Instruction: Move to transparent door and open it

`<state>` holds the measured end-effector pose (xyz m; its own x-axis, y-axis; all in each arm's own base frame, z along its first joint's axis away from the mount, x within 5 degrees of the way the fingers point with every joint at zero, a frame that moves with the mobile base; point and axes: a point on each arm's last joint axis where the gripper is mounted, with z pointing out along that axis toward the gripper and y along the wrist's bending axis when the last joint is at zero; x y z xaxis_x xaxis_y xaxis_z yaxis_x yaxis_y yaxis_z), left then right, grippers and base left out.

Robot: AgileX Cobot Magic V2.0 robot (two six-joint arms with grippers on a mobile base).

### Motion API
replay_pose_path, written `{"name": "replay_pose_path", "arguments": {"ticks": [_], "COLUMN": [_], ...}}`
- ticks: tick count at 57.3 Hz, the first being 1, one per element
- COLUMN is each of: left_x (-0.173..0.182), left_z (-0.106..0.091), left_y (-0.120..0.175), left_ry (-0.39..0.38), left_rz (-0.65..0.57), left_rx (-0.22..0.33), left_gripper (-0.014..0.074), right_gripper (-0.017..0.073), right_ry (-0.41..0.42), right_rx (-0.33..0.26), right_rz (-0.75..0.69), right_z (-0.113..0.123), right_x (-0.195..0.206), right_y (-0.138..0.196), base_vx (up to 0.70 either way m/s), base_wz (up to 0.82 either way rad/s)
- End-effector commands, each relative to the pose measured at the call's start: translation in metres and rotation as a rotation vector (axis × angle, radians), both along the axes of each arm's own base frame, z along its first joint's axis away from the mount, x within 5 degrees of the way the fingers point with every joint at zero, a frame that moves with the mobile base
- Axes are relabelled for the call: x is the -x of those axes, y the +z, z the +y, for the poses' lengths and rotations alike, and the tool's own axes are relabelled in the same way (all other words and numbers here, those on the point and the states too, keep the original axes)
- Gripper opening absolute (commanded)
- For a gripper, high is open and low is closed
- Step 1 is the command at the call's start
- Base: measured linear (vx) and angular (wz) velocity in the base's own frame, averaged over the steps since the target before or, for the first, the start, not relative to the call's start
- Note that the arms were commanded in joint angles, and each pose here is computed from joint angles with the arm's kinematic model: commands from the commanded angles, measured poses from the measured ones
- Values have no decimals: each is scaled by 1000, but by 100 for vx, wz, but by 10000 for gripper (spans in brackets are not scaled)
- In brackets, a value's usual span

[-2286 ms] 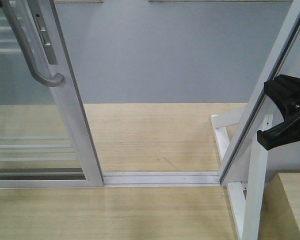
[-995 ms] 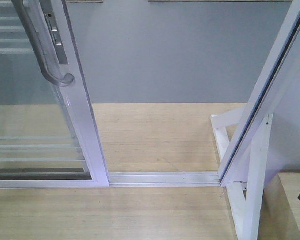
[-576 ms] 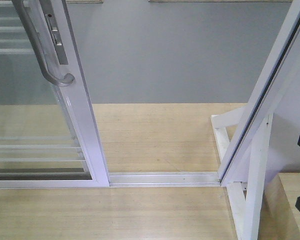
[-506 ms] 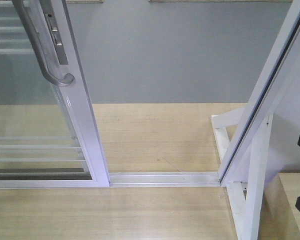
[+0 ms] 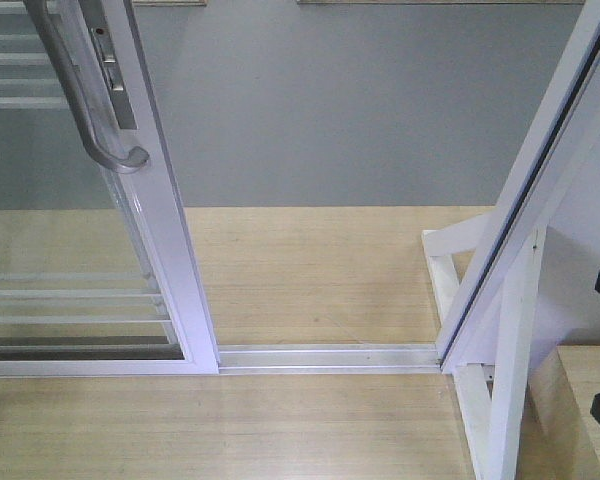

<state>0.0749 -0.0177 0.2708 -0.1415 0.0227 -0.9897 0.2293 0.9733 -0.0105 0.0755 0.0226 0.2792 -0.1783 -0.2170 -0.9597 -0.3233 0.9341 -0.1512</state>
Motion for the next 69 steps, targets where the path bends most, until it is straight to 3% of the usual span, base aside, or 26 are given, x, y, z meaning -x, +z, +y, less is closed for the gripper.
{"name": "replay_pose_path", "arguments": {"ticks": [1,14,26,31,36,69], "left_x": [-1,10,24,20,20,20], "left_z": [-1,2,6,4,5,4], "left_y": [16,3,-60,-82,-83,-83], "left_ry": [-7,-5,-4,-5,-7,-6], "left_rz": [-91,-47,-66,-85,-86,-87], "left_rx": [34,5,6,35,4,16], "left_gripper": [0,0,0,0,0,0], "right_gripper": [-3,-3,-3,-3,-3,-3], "right_ry": [4,4,4,4,4,4], "right_rx": [-28,-28,-27,-27,-27,-26], "right_rz": [-98,-98,-96,-95,-94,-92], "right_z": [1,1,1,1,1,1], "right_x": [-2,-2,-2,-2,-2,-2], "right_y": [16,16,16,16,16,16], "base_vx": [0,0,0,0,0,0], "base_wz": [0,0,0,0,0,0]}}
